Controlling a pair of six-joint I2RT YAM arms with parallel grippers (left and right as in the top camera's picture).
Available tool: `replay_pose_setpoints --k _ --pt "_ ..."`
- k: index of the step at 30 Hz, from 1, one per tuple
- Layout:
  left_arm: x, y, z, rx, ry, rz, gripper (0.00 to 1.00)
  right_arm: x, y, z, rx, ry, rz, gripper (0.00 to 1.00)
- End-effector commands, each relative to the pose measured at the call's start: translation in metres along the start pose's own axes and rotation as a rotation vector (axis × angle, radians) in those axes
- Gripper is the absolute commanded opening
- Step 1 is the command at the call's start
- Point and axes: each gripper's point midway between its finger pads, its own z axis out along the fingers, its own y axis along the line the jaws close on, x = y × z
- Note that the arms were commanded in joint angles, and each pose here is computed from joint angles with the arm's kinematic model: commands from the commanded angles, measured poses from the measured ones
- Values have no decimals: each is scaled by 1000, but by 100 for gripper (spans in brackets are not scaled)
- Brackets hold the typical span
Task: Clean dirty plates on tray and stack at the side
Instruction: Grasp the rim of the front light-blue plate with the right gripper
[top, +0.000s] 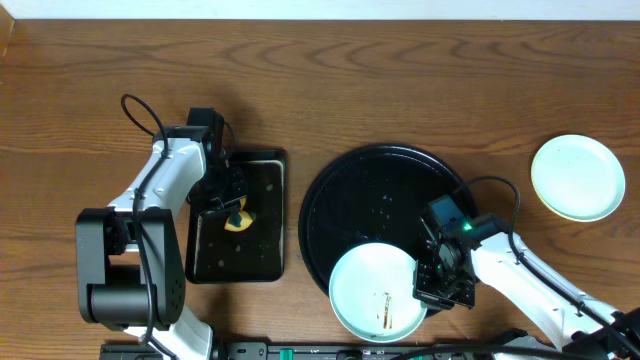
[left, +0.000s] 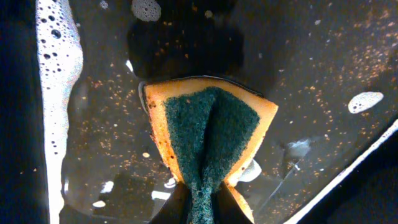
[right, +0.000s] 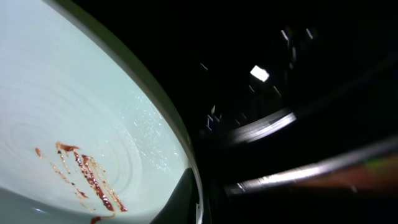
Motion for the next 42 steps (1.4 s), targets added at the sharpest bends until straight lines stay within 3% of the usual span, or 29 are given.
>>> replay_pose_setpoints --k 1,8,17,24,34,42 --pt "3 -1 -1 15 6 16 8 -8 5 1 -17 -47 -11 1" --pt "2 -1 -1 16 3 27 7 -46 6 -5 9 -229 40 2" --pt "-29 31 -5 -182 -155 -57 7 -46 7 -5 4 -227 45 1" --pt "-33 23 2 -144 -154 -50 8 -45 9 -5 -10 -220 42 2" --pt "-22 11 33 -56 -99 16 7 -50 20 -6 -60 -234 28 2" --pt "-2 -45 39 276 21 138 7 -49 20 -6 -60 -232 21 2"
